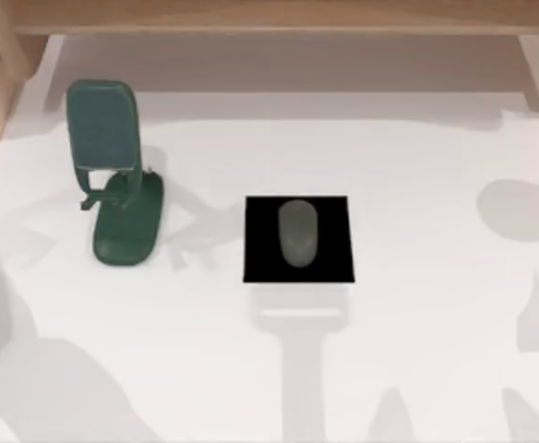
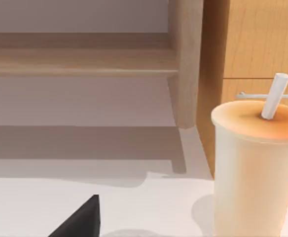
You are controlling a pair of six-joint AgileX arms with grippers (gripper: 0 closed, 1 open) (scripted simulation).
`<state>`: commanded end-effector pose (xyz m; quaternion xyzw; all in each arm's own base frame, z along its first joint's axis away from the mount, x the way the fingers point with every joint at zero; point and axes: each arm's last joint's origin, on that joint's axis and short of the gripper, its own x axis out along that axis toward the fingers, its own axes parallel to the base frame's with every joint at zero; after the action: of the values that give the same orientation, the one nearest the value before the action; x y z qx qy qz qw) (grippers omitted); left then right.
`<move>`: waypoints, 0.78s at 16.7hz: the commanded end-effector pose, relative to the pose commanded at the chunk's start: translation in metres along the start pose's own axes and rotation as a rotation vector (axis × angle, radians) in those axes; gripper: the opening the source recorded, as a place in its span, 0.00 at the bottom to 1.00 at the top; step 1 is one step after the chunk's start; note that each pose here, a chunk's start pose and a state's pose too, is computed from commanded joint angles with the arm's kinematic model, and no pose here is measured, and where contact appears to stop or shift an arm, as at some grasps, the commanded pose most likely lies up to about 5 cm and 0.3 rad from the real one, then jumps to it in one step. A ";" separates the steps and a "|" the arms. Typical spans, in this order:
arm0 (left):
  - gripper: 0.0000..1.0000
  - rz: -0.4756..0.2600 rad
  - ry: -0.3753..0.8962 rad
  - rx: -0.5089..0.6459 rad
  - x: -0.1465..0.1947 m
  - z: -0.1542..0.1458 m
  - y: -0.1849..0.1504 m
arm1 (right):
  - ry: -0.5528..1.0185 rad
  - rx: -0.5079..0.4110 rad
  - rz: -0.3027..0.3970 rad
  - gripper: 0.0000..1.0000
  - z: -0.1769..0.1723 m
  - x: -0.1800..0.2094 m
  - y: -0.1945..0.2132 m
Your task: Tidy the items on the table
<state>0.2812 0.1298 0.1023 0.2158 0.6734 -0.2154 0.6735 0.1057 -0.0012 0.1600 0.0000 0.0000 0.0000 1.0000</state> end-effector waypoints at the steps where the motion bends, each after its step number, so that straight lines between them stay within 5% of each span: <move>1: 0.70 0.000 0.000 0.000 0.000 0.000 0.000 | 0.000 0.000 0.000 1.00 0.000 0.000 0.000; 10: 0.02 0.000 0.000 0.000 0.000 0.000 0.000 | 0.000 0.000 0.000 1.00 0.000 0.000 0.000; 13: 0.00 0.000 0.000 0.000 0.000 0.000 0.000 | 0.000 0.000 0.000 1.00 0.000 0.000 0.000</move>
<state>0.2812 0.1298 0.1023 0.2158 0.6734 -0.2154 0.6735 0.1057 -0.0012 0.1600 0.0000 0.0000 0.0000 1.0000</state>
